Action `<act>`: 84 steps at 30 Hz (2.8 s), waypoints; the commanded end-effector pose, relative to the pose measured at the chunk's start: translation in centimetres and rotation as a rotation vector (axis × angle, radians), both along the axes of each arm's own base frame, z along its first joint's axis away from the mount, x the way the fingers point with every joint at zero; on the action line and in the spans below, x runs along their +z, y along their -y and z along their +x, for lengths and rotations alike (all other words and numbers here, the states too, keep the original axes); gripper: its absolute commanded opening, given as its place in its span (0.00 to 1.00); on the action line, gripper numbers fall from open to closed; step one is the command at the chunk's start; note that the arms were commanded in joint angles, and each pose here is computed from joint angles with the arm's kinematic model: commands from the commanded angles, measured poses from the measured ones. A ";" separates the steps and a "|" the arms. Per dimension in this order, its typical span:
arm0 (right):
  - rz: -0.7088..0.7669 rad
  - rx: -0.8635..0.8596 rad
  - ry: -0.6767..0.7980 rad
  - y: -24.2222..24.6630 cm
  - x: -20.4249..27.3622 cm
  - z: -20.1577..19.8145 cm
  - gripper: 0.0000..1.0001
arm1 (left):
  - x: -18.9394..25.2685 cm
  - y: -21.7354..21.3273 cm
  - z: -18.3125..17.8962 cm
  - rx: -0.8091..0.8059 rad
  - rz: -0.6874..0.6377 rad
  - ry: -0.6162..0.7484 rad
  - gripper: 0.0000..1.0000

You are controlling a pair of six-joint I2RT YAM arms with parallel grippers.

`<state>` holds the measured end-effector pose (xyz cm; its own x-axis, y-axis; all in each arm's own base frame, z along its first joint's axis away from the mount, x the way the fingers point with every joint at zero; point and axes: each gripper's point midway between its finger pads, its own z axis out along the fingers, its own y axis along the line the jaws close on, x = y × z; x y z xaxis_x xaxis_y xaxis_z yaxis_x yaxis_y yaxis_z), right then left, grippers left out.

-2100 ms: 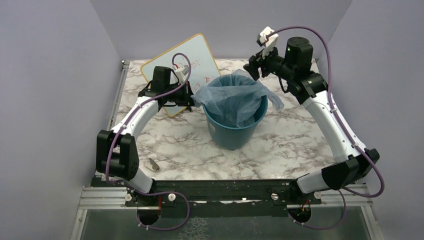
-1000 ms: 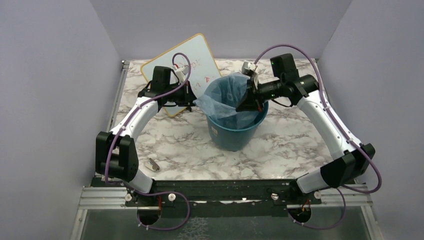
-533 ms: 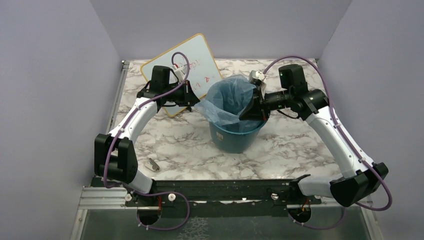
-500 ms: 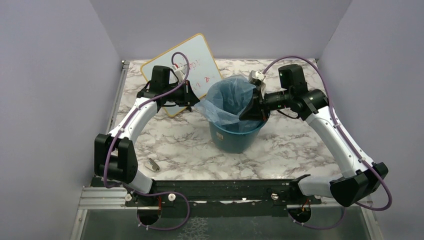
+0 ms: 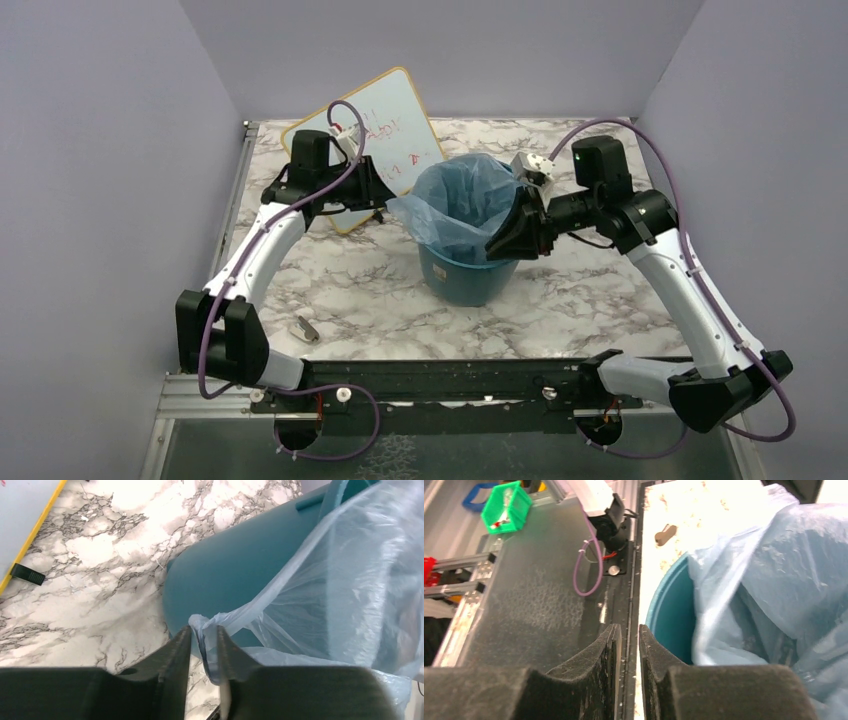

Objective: Put the trash bags into the trash bin
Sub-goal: Place the trash bag in the trash bin.

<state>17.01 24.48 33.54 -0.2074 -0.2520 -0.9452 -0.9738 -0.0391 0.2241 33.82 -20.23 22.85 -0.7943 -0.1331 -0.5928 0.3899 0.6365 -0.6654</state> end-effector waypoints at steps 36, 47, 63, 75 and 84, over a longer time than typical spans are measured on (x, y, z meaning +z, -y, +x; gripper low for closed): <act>-0.120 -0.317 -0.181 -9.4 -0.6 10.2 0.39 | 4.8 -5.7 -4.8 0.365 -0.013 0.103 0.77; -0.029 -0.085 -0.149 -8.8 1.9 4.2 0.01 | 5.1 -5.4 -4.9 0.362 -0.034 0.095 0.77; -0.220 -0.037 -0.196 -8.1 -4.2 -2.5 0.01 | 8.2 -5.2 -6.9 0.408 -0.177 0.095 0.86; -0.384 -0.122 -0.222 -7.1 -8.2 -3.0 0.01 | 3.2 -1.8 -10.4 0.204 -0.339 -0.098 0.84; -0.375 -0.187 -0.227 -7.4 -8.3 -2.1 0.02 | 2.3 -1.0 -10.4 0.211 -0.479 -0.135 0.75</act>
